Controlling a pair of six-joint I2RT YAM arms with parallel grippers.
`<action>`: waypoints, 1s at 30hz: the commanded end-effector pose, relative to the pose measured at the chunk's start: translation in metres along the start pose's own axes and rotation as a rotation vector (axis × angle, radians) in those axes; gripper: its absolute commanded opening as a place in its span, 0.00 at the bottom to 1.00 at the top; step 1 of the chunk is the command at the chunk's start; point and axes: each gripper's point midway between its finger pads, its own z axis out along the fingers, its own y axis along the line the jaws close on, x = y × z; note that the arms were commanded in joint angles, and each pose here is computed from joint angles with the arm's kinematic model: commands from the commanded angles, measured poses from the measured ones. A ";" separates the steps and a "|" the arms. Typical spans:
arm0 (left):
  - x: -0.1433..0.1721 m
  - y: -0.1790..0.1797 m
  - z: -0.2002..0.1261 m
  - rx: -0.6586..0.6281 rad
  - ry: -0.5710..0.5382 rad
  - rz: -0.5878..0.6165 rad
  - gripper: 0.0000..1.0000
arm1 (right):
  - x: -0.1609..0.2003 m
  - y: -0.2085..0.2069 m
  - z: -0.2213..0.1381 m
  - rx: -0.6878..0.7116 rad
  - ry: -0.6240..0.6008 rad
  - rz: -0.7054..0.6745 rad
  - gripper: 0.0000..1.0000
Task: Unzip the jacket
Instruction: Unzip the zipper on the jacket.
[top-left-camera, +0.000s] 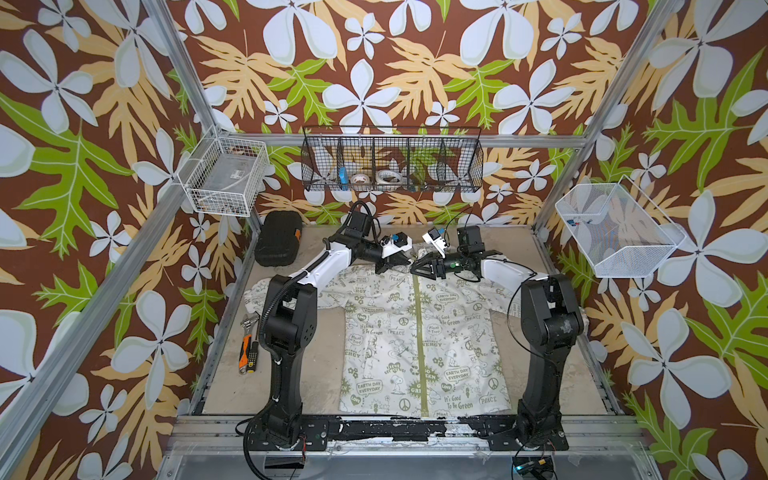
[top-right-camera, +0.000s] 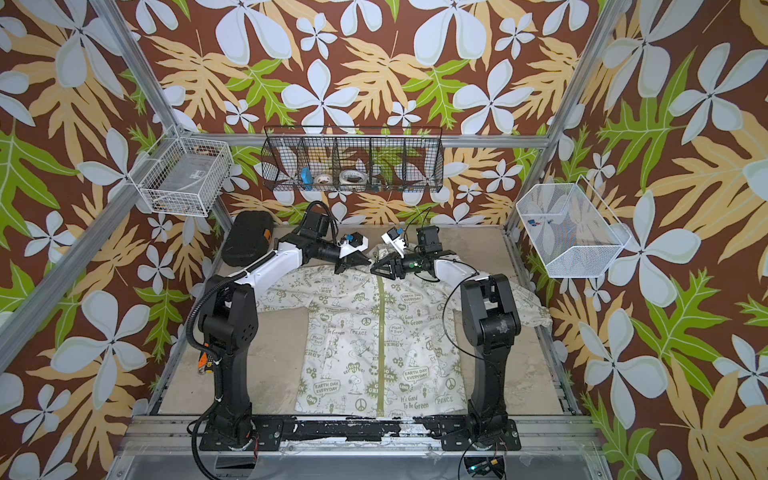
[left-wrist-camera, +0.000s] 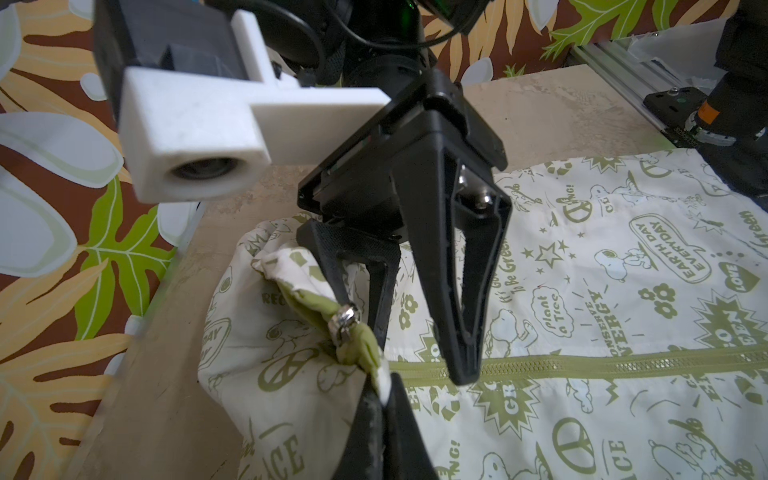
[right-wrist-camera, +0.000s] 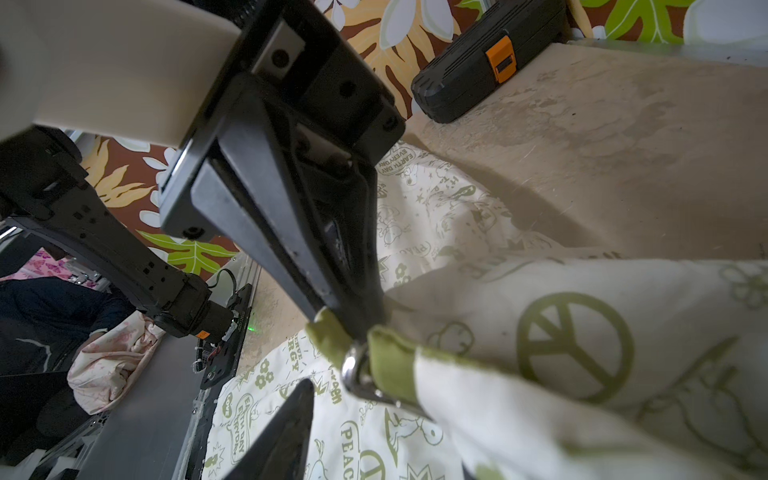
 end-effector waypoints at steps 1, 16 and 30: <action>-0.011 -0.001 -0.004 0.003 -0.028 0.030 0.00 | 0.003 0.005 -0.007 -0.061 -0.003 -0.010 0.53; -0.009 0.002 -0.002 0.006 -0.031 0.017 0.00 | -0.002 0.013 -0.004 -0.190 0.020 -0.035 0.50; -0.007 0.001 -0.001 0.009 -0.028 0.014 0.00 | -0.016 0.007 -0.007 -0.174 0.013 -0.060 0.49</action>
